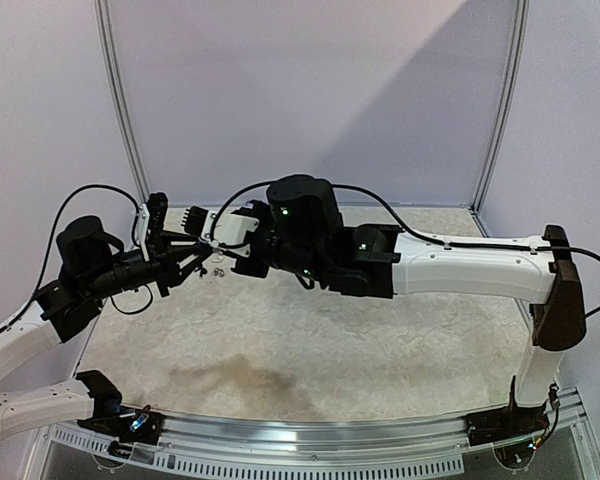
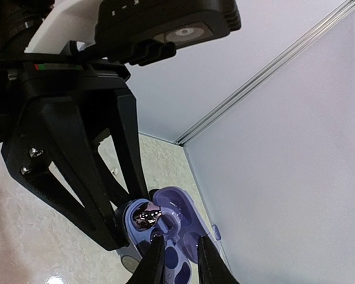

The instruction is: Insert the wireless bluetooth earbuds into the charging case

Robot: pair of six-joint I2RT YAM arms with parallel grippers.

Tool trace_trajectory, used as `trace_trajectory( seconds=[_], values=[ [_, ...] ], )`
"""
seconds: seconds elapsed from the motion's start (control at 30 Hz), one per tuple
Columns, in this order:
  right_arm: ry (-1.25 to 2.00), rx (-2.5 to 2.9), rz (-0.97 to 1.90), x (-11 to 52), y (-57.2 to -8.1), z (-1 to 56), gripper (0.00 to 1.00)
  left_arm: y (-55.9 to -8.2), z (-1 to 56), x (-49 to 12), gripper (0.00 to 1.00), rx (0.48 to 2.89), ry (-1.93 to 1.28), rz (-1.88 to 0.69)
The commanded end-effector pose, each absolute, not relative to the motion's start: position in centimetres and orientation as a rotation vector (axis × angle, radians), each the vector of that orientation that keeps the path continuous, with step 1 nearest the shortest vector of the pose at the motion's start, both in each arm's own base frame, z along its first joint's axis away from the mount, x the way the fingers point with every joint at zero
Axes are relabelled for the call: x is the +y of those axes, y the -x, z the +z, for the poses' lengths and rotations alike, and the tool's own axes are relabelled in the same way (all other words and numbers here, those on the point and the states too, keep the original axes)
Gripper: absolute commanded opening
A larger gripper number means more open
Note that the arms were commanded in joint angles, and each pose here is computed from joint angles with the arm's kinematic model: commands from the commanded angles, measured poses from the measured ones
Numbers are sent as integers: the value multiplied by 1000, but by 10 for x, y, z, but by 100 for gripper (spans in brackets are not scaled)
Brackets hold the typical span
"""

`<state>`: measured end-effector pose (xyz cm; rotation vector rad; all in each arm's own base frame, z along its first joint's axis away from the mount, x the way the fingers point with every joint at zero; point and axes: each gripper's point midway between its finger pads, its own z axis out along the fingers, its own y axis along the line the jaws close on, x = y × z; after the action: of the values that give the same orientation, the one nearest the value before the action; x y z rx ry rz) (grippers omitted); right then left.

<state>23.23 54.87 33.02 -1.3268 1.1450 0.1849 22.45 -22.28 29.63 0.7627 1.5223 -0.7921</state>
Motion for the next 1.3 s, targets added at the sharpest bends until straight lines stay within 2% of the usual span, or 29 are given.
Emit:
trace_trajectory(
  seconds=[0.0,0.27,0.47,0.57,0.67,1.27],
  values=[
    [1400,1200,173,539,-229,308,21,-222,322,-223,0,1411,-772,-775],
    [1390,1177,289,538,-220,327,23,-221,316,-224,0,1398,-824,-726],
    [1448,1149,431,539,-199,335,19,-222,308,-224,0,1359,-922,-620],
    [1446,1147,485,544,-194,336,14,-219,305,-225,0,1332,-975,-592],
    [1439,1149,499,550,-195,338,10,-218,303,-226,0,1334,-993,-584],
    [1374,1196,446,557,-221,336,9,-215,299,-228,0,1334,-1008,-606]
  ],
)
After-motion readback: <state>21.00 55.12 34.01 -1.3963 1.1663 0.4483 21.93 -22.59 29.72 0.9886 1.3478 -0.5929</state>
